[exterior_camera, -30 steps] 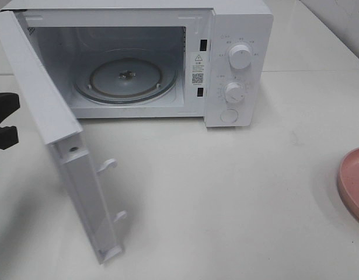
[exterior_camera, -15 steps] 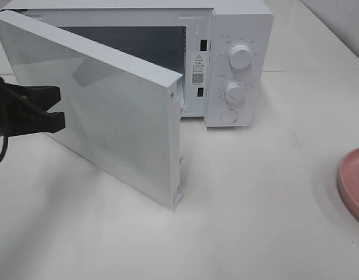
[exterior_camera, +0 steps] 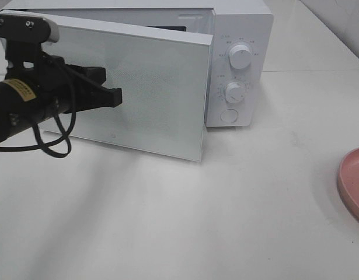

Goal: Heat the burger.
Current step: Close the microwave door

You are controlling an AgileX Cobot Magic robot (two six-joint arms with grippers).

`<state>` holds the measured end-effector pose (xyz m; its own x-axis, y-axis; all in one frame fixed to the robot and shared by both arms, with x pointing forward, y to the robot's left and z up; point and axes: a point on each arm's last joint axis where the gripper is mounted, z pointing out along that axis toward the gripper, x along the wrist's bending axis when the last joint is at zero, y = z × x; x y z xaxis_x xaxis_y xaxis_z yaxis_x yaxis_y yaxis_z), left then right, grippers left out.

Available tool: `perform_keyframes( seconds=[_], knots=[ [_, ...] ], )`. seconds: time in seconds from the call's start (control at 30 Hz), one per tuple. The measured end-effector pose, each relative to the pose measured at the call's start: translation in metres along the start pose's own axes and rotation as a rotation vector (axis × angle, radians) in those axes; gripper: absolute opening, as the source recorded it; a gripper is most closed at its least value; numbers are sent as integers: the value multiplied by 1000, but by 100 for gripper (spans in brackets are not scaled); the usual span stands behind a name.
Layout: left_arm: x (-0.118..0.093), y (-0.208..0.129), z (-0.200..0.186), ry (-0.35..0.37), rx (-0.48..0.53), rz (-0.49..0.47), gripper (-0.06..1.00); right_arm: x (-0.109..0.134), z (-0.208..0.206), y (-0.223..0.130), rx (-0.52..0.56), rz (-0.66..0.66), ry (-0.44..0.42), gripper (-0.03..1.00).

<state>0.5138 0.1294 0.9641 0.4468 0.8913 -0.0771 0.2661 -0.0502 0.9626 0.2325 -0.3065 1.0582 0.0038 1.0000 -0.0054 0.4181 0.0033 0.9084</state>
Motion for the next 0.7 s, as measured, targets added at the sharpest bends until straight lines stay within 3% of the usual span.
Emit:
perform_keyframes(
  seconds=[0.37,0.7],
  knots=[
    [-20,8,43,16,-34,-8,0,0,0,0,1,0,0,75],
    [-41,7,80,-29,-28,7,0,0,0,0,1,0,0,75]
  ],
)
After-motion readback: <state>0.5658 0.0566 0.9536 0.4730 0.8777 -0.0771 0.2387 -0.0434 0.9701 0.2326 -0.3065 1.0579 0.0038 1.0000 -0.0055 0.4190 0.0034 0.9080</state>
